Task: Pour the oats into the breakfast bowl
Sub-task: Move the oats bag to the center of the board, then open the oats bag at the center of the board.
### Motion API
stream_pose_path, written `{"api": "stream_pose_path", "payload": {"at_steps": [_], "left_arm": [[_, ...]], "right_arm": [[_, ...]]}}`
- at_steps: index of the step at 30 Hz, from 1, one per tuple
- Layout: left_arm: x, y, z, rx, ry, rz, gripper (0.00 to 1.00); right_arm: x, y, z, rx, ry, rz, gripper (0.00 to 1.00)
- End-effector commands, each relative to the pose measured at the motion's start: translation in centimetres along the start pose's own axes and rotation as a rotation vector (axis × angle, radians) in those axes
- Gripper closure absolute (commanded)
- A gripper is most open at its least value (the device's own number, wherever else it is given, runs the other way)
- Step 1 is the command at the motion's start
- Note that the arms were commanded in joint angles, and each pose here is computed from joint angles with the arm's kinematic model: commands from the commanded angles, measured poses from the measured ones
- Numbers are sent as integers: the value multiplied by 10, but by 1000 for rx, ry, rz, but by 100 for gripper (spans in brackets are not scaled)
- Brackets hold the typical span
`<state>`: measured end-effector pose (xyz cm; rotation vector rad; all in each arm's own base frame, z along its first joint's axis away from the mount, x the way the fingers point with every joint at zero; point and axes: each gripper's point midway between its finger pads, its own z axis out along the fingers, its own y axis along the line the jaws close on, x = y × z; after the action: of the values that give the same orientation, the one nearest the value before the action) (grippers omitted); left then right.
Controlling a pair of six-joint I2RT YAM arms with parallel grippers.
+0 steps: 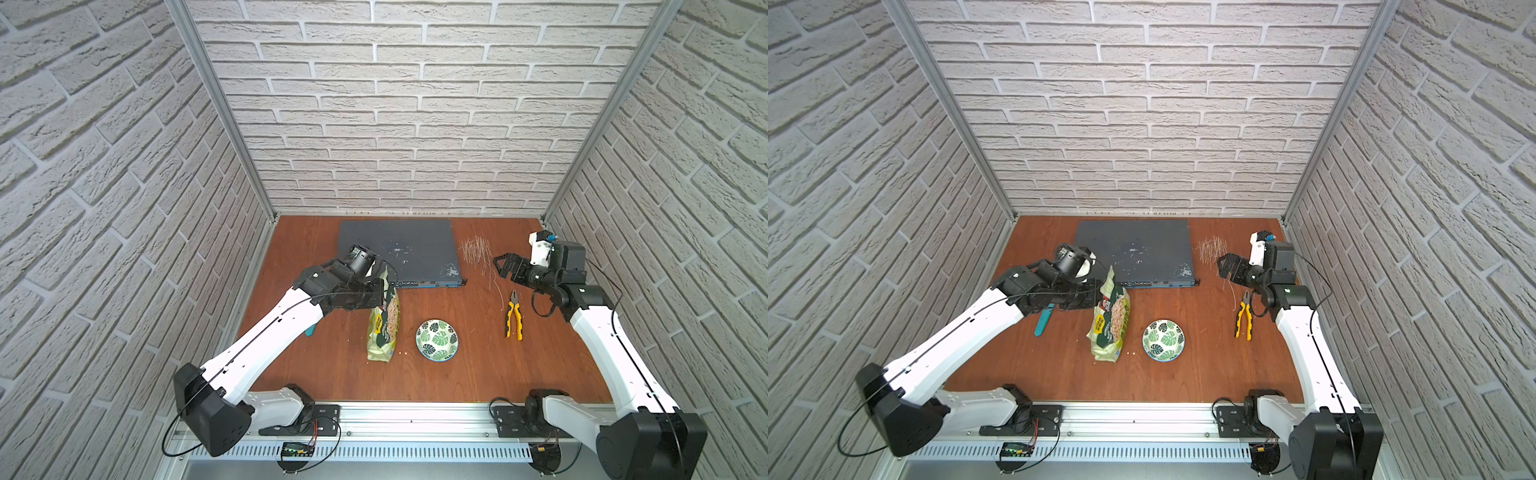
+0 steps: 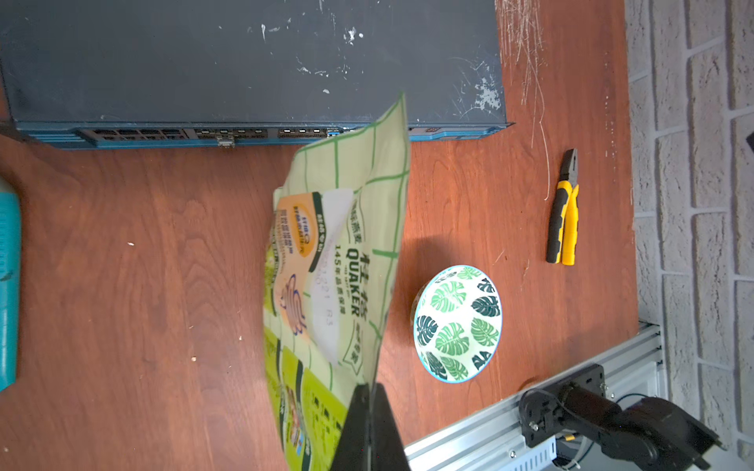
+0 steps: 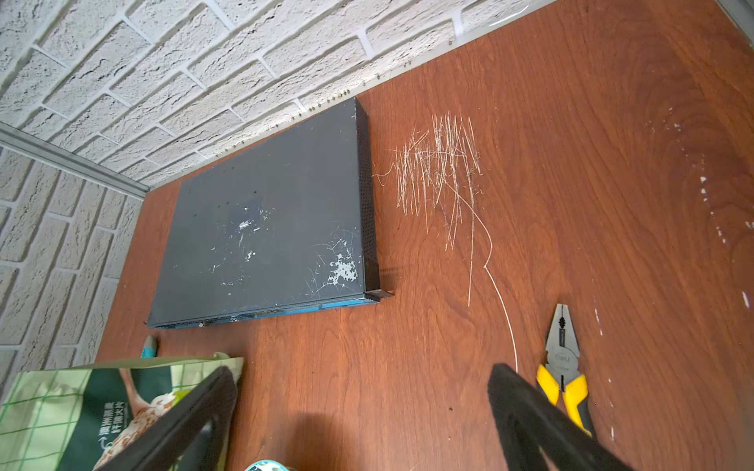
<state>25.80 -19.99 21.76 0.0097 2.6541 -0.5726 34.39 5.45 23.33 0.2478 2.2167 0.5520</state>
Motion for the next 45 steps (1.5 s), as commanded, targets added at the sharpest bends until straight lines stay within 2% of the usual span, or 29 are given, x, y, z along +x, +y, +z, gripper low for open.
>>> {"api": "stream_pose_path", "payload": {"at_steps": [1,7,11,15,18,21,25,31,35,45], "left_arm": [[-37,-27,-2,85,-159,-32,100],[-43,-36,14,84,-163,-14,100],[-49,-40,9,108,-199,-3,84],[-56,-34,-9,121,-267,5,60],[-59,-16,-27,99,-332,-22,52],[-54,17,-33,46,-360,-89,53],[-39,45,-25,60,-336,-180,61],[-21,48,-3,113,-279,-190,63],[-18,49,9,123,-259,-194,63],[-19,52,22,92,-229,-197,63]], "right_arm": [[1,11,-3,-41,0,5,1],[3,27,-4,-86,59,11,2],[15,53,-6,-139,173,17,7],[41,84,0,-187,310,19,12],[64,112,6,-232,402,14,16],[84,143,13,-283,481,14,21],[108,189,18,-343,574,-33,25],[138,248,25,-430,671,-99,31],[151,264,28,-443,707,-127,35],[167,272,33,-432,735,-153,37]]}}
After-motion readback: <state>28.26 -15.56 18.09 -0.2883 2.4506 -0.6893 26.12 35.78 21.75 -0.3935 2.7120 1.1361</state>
